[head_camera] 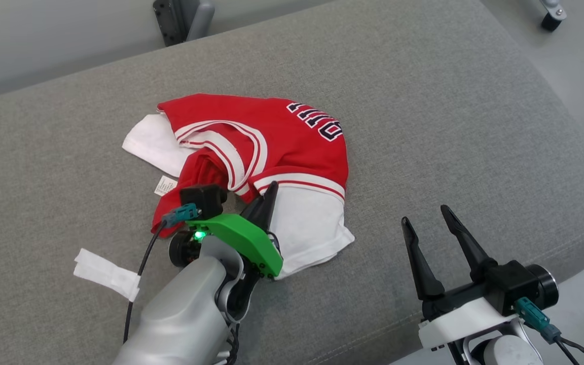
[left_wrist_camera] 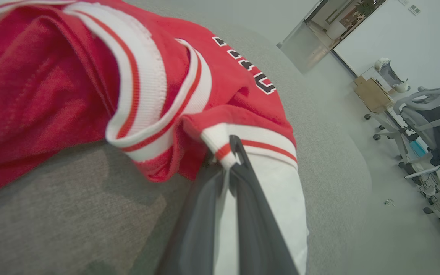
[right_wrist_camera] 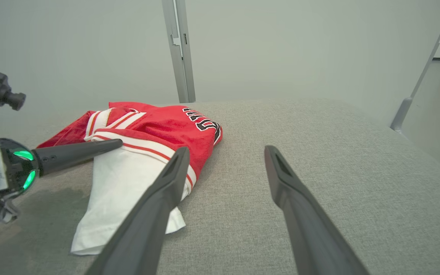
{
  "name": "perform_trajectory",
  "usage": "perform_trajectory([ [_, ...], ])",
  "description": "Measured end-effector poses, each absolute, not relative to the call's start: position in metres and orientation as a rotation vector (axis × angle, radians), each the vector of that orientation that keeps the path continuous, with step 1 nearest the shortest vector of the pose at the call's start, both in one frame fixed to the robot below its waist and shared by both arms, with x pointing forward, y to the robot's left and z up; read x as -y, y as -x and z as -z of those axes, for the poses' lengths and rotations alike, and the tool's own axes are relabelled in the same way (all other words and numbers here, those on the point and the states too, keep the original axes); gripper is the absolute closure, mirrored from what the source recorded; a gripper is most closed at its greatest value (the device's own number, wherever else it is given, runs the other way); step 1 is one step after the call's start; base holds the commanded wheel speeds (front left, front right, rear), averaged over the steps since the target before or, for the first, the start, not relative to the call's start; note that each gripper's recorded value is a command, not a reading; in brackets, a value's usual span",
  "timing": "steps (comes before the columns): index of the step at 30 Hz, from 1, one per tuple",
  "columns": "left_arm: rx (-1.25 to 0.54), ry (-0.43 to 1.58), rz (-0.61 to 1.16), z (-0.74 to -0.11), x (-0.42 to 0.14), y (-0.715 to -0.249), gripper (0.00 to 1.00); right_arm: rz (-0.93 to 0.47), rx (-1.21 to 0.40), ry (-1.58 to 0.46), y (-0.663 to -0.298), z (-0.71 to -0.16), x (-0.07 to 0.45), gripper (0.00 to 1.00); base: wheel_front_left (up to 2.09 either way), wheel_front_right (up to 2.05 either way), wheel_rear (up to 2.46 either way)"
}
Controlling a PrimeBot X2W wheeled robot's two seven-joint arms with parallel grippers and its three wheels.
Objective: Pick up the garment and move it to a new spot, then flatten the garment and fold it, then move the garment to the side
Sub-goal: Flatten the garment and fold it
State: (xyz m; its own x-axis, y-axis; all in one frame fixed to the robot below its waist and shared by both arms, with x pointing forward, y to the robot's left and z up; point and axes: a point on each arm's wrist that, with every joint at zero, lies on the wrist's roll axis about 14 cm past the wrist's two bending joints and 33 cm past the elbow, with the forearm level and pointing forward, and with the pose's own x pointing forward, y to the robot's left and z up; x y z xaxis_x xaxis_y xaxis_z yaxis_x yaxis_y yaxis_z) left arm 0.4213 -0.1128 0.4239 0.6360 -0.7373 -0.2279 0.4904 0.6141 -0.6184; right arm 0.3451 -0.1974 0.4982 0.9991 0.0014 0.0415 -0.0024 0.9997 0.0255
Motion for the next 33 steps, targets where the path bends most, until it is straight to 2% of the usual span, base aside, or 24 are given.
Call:
perform_trajectory([
  [10,-0.194,0.554,0.876,-0.551,0.141,-0.435,1.0,-0.011,0.11,-0.07,-0.326,-0.517,0.188,0.0,0.0,0.0,0.0],
  [20,0.09,0.648,1.043,-0.743,0.187,-0.441,1.0,0.067,0.155,-0.108,-0.289,-0.526,0.203,0.0,0.0,0.0,0.0],
  [25,0.238,0.692,1.118,-0.828,0.201,-0.424,1.0,0.132,0.176,-0.108,-0.272,-0.529,0.219,0.0,0.0,0.0,0.0],
  [30,0.292,0.673,1.111,-0.845,0.2,-0.42,1.0,0.166,0.199,-0.111,-0.261,-0.533,0.228,0.0,0.0,0.0,0.0],
  [33,0.204,0.662,1.036,-0.803,0.189,-0.441,1.0,0.162,0.196,-0.113,-0.261,-0.532,0.227,0.0,0.0,0.0,0.0],
])
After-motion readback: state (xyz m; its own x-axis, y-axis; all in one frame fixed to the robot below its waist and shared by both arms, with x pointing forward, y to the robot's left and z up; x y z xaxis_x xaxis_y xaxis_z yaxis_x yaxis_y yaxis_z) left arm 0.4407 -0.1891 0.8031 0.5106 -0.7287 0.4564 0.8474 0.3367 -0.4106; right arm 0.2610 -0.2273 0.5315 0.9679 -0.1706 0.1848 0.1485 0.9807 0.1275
